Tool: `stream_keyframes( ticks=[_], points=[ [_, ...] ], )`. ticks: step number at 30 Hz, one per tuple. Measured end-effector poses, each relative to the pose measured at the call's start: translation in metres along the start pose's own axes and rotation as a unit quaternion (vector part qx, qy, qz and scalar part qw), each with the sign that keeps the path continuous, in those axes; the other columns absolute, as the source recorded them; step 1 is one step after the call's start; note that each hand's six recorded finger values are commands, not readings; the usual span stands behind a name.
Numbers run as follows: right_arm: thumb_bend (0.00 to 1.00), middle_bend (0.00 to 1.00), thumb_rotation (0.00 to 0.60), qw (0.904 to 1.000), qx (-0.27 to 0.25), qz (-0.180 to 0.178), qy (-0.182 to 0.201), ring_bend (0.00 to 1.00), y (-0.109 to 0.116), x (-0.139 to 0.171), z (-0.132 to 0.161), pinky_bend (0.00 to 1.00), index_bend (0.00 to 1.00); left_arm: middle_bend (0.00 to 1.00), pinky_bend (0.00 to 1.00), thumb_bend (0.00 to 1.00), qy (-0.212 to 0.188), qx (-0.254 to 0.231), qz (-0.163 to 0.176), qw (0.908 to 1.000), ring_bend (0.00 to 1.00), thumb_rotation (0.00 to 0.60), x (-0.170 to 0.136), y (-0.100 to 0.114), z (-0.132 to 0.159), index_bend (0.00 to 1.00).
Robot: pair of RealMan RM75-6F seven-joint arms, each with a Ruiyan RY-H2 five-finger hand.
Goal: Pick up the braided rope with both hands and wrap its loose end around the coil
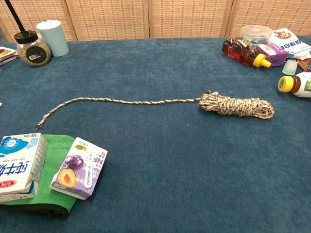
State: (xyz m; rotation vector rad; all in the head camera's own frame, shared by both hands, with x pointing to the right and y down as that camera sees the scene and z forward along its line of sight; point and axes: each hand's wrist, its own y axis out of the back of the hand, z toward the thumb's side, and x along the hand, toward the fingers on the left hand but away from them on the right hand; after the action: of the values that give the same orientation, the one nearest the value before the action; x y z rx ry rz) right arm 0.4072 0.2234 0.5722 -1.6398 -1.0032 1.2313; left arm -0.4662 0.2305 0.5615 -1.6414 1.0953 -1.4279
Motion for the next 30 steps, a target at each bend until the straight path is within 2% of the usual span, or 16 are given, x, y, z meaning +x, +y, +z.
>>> stream_keyframes(
  ticks=[11, 13, 16, 17, 24, 30],
  points=[
    [0.00, 0.00, 0.600, 0.9997, -0.018, -0.017, 0.002, 0.00, 0.010, 0.002, 0.000, 0.00, 0.00, 0.00, 0.00, 0.12, -0.013, -0.016, 0.000, 0.9998, 0.00, 0.600, 0.002, -0.002, 0.006, 0.00],
    [0.00, 0.00, 0.600, 0.9996, -0.020, -0.020, 0.001, 0.00, 0.012, 0.003, -0.001, 0.00, 0.00, 0.00, 0.00, 0.12, -0.016, -0.025, -0.001, 0.9996, 0.00, 0.600, 0.006, -0.002, 0.008, 0.04],
    [0.00, 0.00, 0.600, 0.9995, -0.024, -0.020, 0.001, 0.00, 0.013, 0.004, -0.001, 0.00, 0.00, 0.00, 0.00, 0.12, -0.021, -0.032, -0.003, 0.9992, 0.00, 0.600, 0.013, -0.002, 0.012, 0.20],
    [0.00, 0.00, 0.600, 0.9995, -0.025, -0.019, 0.002, 0.00, 0.013, 0.004, -0.001, 0.00, 0.00, 0.00, 0.00, 0.12, -0.023, -0.035, -0.004, 0.9991, 0.00, 0.600, 0.017, -0.003, 0.013, 0.22],
    [0.00, 0.00, 0.600, 0.9993, -0.035, -0.014, 0.008, 0.00, 0.012, 0.004, 0.002, 0.00, 0.00, 0.00, 0.00, 0.12, -0.040, -0.042, -0.043, 0.9974, 0.00, 0.600, 0.058, -0.011, 0.036, 0.33],
    [0.00, 0.00, 0.600, 0.9994, -0.033, -0.011, 0.004, 0.00, 0.010, 0.003, 0.001, 0.00, 0.00, 0.00, 0.00, 0.13, -0.062, -0.023, -0.056, 0.9962, 0.00, 0.600, 0.100, -0.019, 0.072, 0.36]
  ],
)
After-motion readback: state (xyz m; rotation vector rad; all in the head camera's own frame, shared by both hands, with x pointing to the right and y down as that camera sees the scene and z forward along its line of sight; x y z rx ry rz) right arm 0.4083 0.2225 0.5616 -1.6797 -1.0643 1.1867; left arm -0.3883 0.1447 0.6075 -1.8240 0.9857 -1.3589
